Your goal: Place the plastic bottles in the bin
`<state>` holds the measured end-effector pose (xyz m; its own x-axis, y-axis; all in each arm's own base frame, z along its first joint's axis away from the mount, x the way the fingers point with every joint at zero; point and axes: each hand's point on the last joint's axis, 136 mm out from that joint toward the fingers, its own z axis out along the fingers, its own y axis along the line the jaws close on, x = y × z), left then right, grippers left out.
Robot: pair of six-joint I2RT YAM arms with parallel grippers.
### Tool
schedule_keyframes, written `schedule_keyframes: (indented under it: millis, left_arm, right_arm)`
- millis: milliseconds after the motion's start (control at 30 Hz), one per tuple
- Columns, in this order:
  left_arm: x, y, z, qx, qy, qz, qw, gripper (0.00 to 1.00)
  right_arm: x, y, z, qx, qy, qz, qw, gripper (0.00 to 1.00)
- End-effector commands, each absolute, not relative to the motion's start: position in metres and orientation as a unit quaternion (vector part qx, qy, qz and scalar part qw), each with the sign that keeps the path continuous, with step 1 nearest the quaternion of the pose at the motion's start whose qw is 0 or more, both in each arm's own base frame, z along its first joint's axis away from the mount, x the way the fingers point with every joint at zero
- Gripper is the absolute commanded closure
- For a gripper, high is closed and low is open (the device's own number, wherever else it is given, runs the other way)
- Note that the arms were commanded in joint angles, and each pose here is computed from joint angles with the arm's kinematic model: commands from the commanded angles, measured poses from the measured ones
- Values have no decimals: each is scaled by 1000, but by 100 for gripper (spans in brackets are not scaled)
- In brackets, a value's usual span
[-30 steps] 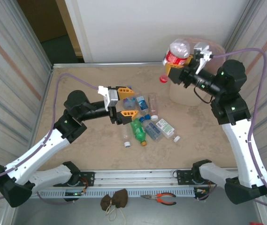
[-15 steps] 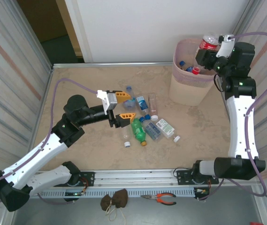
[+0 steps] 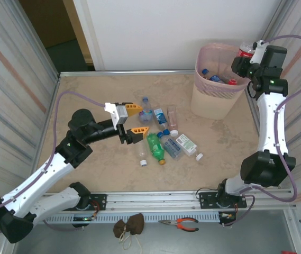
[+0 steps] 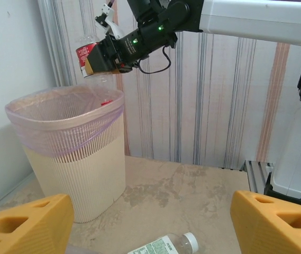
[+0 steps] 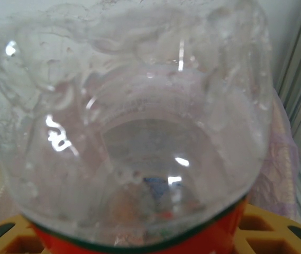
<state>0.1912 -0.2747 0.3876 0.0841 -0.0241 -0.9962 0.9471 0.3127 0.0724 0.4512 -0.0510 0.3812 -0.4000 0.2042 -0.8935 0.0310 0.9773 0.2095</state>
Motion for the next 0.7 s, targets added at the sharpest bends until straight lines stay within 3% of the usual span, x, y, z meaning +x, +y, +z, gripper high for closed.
schedule_keyframes:
  millis: [0, 133, 367, 567, 667]
  left_arm:
    - [191, -272, 391, 422, 531, -407, 613, 22]
    - [192, -274, 390, 421, 532, -412, 608, 22]
    - [194, -273, 390, 420, 533, -410, 610, 22]
    - [194, -272, 391, 421, 532, -410, 610, 22]
    - [194, -272, 390, 421, 532, -409, 610, 22]
  right_arm:
    - [453, -63, 372, 68, 835, 44, 545, 58]
    - [457, -70, 348, 76, 844, 40, 530, 51]
    - [461, -72, 336, 83, 851, 47, 517, 29]
    - [456, -71, 358, 80, 845, 44, 527, 19]
    - [454, -70, 371, 78, 838, 43, 539, 19]
